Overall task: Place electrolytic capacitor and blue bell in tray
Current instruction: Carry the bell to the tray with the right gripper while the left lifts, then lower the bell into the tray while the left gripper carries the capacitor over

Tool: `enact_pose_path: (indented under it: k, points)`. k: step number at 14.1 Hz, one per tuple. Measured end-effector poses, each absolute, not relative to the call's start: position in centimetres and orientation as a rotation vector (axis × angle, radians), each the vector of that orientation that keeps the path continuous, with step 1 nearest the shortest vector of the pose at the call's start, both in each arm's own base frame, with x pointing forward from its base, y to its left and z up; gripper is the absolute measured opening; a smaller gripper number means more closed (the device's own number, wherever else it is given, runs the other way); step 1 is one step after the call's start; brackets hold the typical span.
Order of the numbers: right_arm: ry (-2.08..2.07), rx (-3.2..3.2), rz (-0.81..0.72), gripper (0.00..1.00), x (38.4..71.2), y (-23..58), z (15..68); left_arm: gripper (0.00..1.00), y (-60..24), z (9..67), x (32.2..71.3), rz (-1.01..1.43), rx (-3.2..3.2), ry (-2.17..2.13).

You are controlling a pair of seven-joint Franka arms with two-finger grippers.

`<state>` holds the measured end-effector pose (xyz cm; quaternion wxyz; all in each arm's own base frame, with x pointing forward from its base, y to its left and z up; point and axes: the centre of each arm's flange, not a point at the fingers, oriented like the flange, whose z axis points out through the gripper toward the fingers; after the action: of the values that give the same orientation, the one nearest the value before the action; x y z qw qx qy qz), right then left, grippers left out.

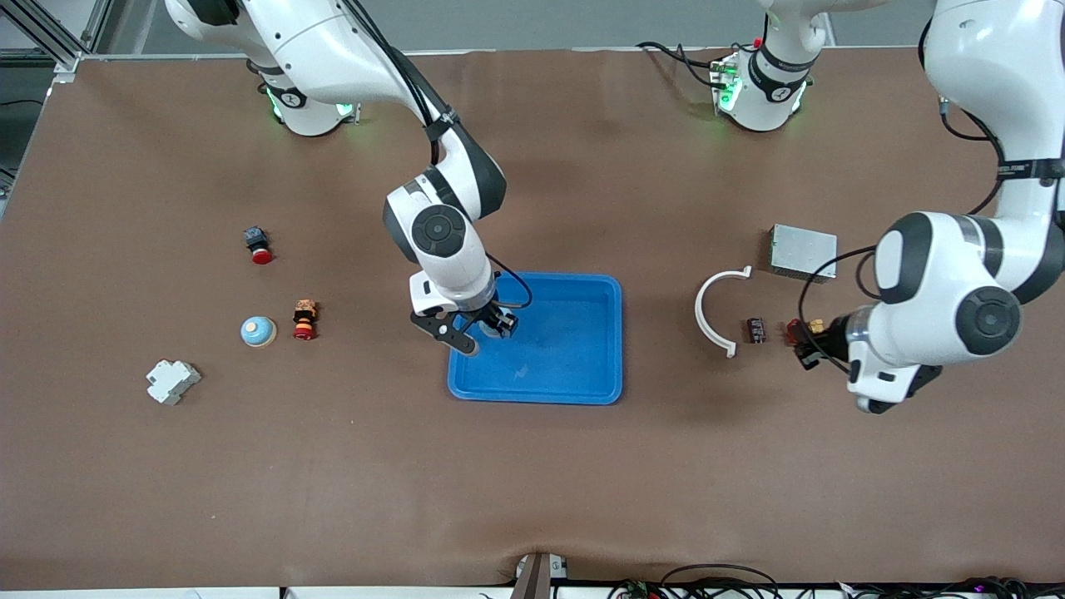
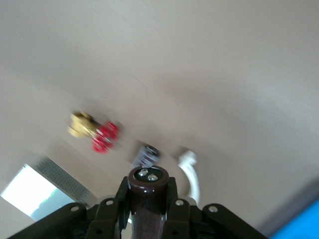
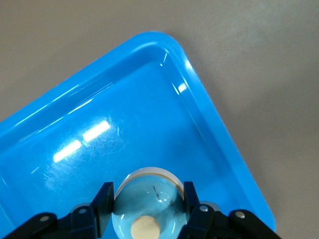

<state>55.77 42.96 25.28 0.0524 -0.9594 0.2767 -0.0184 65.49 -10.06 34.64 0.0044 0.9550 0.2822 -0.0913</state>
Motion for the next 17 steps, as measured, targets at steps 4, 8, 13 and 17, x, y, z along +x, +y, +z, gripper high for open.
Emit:
enact_pose_path:
  k: [4, 8, 13, 17]
  points:
    - [0.863, -2.925, -0.043, 0.61, 54.8, 44.0, 23.3, 0.3, -18.9, 36.6, 63.8, -0.282, 2.925, 1.008]
    - [0.869, -2.919, -0.048, 0.61, 53.6, 45.7, 22.1, 0.3, -27.4, 36.3, 60.8, -0.299, 2.929, 1.073]
    - [0.873, -2.909, -0.059, 0.61, 52.5, 47.1, 21.4, 0.3, -35.4, 33.5, 58.6, -0.334, 2.909, 1.149]
    - [0.875, -2.909, -0.079, 0.61, 52.8, 46.8, 20.6, 0.3, -37.8, 30.1, 58.4, -0.353, 2.898, 1.146]
